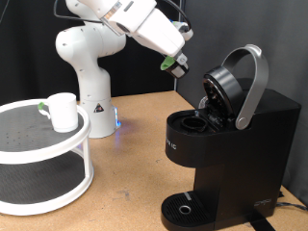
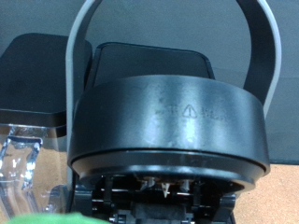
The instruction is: Make a cup of coffee with the keurig machine
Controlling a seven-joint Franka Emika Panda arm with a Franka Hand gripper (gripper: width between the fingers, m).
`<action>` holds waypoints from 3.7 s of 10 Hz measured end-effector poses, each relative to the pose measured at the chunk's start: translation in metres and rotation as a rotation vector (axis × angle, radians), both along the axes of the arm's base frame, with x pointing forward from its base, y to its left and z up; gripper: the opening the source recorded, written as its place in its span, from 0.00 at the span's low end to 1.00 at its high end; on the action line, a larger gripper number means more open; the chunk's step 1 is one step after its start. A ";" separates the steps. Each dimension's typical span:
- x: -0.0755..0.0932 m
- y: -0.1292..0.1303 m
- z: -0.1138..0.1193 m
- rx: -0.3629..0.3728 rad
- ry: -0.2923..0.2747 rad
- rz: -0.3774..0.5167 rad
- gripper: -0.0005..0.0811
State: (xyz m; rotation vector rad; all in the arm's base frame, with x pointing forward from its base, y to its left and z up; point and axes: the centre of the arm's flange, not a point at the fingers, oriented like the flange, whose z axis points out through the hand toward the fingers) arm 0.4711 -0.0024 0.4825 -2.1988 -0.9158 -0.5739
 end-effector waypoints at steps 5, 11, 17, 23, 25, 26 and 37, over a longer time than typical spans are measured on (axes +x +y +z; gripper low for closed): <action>0.009 0.010 -0.032 -0.080 0.024 0.000 0.59; 0.026 0.021 -0.064 -0.129 -0.009 -0.006 0.59; 0.033 0.039 -0.087 -0.143 0.007 0.015 0.59; 0.036 0.054 -0.100 -0.162 0.047 0.026 0.59; 0.037 0.054 -0.101 -0.164 0.048 0.026 0.59; 0.037 0.056 -0.104 -0.167 0.054 0.029 0.64; 0.026 0.061 -0.101 -0.117 0.053 0.085 0.99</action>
